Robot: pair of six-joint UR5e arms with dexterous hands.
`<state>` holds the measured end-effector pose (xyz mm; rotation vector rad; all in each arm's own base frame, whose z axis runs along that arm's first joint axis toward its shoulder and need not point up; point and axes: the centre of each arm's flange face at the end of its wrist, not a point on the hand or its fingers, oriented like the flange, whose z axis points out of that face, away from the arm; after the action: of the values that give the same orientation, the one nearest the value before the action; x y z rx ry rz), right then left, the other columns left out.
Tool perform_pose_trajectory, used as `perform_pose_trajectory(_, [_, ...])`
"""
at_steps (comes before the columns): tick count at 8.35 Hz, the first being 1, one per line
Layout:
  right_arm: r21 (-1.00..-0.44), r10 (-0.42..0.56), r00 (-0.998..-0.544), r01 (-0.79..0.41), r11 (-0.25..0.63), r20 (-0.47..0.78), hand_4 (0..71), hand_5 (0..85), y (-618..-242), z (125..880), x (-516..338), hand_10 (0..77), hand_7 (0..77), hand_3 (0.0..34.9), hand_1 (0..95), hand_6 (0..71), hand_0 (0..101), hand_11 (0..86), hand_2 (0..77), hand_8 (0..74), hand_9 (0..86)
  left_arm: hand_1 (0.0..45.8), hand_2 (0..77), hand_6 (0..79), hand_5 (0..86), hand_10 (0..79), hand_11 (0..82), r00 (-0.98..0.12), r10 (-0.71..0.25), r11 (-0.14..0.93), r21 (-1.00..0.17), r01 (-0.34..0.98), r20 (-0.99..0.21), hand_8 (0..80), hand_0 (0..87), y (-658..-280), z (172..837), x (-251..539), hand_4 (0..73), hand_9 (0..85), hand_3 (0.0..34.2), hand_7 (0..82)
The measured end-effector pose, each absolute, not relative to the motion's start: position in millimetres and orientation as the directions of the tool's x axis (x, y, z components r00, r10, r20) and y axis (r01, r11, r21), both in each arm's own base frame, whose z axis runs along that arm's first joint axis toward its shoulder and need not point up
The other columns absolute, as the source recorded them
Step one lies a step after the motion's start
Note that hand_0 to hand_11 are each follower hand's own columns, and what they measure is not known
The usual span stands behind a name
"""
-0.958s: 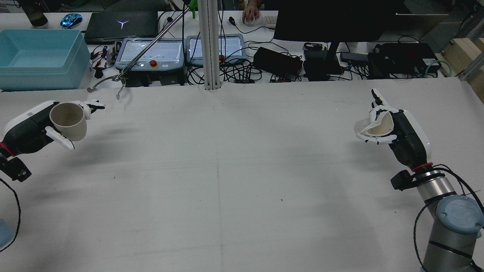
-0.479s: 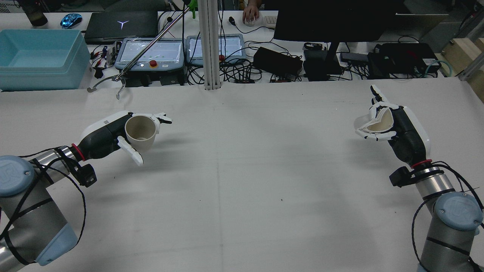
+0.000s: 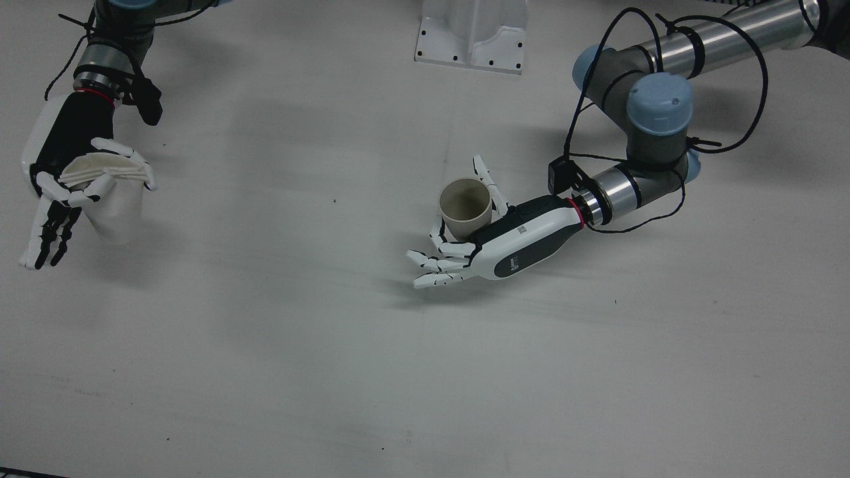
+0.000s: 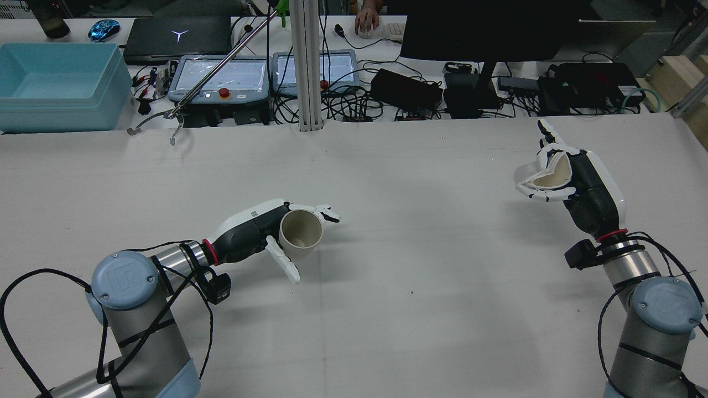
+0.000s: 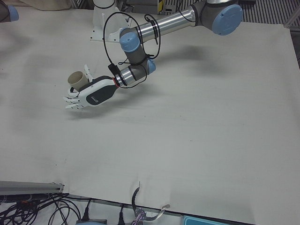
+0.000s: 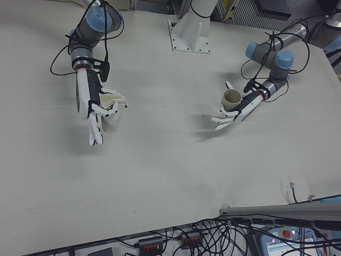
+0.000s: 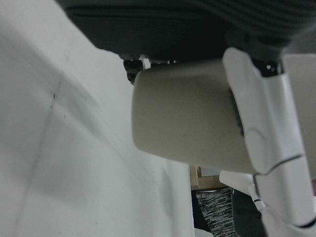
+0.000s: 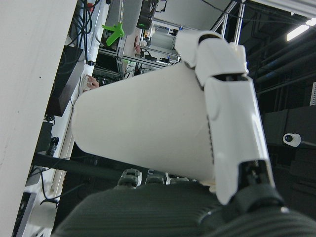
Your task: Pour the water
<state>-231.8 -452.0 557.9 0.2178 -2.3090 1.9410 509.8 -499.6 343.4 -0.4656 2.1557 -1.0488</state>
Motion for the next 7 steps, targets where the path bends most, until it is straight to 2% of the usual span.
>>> perform_pose_trajectory(2, [-0.956,-0.029,-0.979,-0.203,0.211,0.201,47.5,62.2,-466,520,-259,2.2,9.3,0.0,25.6,7.6,76,5.4,27.8,0.5,0.5,10.4,2.2,20.2,52.4,7.1,10.4,-0.662,-0.621,0.615,-0.785,-0.080,-0.419,6.0,55.6,-464,317,565,38.7,10.4,0.0,22.9])
perform_pose_trajectory(3, [-0.934,-0.022,-0.967,-0.253,0.252,0.256,47.5,62.7,-474,480,-279,1.6,10.4,0.0,25.6,7.6,80,4.9,28.4,0.0,0.5,10.9,2.2,20.2,52.4,7.1,10.4,-0.649,-0.637,0.616,-0.781,-0.103,-0.417,6.0,55.7,-446,306,585,38.7,10.4,0.0,22.4])
perform_pose_trajectory(4, [-0.887,-0.032,-0.938,-0.336,0.317,0.344,44.2,65.4,-475,425,-298,1.6,10.4,0.0,28.9,7.6,80,4.9,27.3,0.5,0.5,12.0,2.2,21.3,51.8,7.1,10.4,-0.643,-0.644,0.619,-0.776,-0.119,-0.415,6.0,55.7,-434,296,598,38.7,10.4,0.0,22.4])
perform_pose_trajectory(5, [-0.831,-0.055,-0.907,-0.407,0.379,0.418,44.2,65.4,-464,380,-314,1.6,10.4,0.0,28.9,7.6,80,4.9,27.3,0.5,0.5,13.1,2.2,21.3,51.8,7.1,10.4,-0.641,-0.647,0.622,-0.773,-0.128,-0.414,7.1,56.1,-429,288,604,38.7,10.4,0.0,22.4])
perform_pose_trajectory(7, [-0.702,-0.118,-0.832,-0.525,0.481,0.542,46.9,66.5,-417,312,-340,2.2,10.4,0.0,29.5,9.3,80,4.9,26.7,0.5,0.5,13.1,2.2,21.8,51.8,7.1,10.9,-0.642,-0.647,0.623,-0.771,-0.134,-0.412,7.1,56.2,-428,282,606,38.7,10.4,0.0,23.5])
